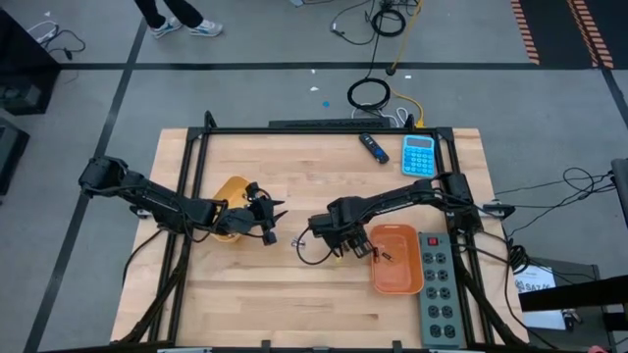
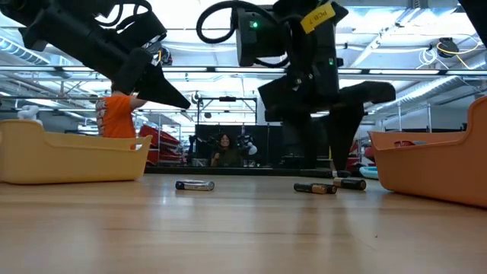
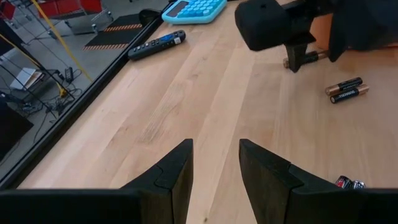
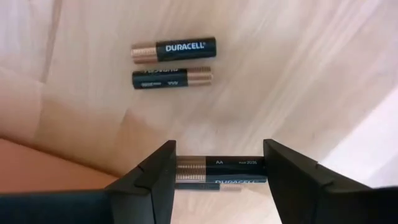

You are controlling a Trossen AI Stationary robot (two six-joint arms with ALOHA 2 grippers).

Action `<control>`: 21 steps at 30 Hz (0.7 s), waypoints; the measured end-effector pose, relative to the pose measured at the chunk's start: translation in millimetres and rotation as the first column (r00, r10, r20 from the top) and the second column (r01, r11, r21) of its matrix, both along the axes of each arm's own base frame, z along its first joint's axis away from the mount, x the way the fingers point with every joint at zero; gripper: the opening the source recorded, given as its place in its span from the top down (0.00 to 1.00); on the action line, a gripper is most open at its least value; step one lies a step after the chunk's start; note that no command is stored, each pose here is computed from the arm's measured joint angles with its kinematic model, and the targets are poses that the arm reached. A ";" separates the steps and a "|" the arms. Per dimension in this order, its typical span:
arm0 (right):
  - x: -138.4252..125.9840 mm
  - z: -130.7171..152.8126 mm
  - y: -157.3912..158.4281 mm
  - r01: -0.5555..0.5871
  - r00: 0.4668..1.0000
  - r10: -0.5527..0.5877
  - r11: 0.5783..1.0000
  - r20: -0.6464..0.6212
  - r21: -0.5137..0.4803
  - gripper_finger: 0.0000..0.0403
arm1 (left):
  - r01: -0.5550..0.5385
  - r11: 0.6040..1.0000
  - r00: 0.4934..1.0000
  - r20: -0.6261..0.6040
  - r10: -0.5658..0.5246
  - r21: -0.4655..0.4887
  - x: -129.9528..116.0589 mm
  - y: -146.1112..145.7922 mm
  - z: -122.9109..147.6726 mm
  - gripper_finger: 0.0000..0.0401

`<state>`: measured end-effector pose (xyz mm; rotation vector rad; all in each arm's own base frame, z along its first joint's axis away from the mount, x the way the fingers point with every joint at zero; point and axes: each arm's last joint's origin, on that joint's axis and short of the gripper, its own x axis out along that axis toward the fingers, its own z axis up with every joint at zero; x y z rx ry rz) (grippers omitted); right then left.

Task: Sort batteries
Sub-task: Put the black battery into the orange bin

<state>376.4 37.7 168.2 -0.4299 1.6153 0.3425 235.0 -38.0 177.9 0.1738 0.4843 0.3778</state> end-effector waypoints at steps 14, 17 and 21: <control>-5.5 58.3 28.8 0.219 0.970 -0.216 0.975 -0.111 0.016 0.53 | 0.000 1.000 1.000 0.000 0.000 0.000 0.0 0.0 0.1 0.66; -8.7 62.2 39.0 0.266 0.956 -0.258 0.963 -0.140 0.041 0.53 | 0.000 1.000 1.000 0.001 0.000 -0.001 0.0 0.0 0.0 0.66; -19.4 58.5 49.1 0.346 0.914 -0.327 0.937 -0.241 0.040 0.53 | 0.001 1.000 1.000 0.001 -0.001 -0.002 0.0 -0.1 0.1 0.66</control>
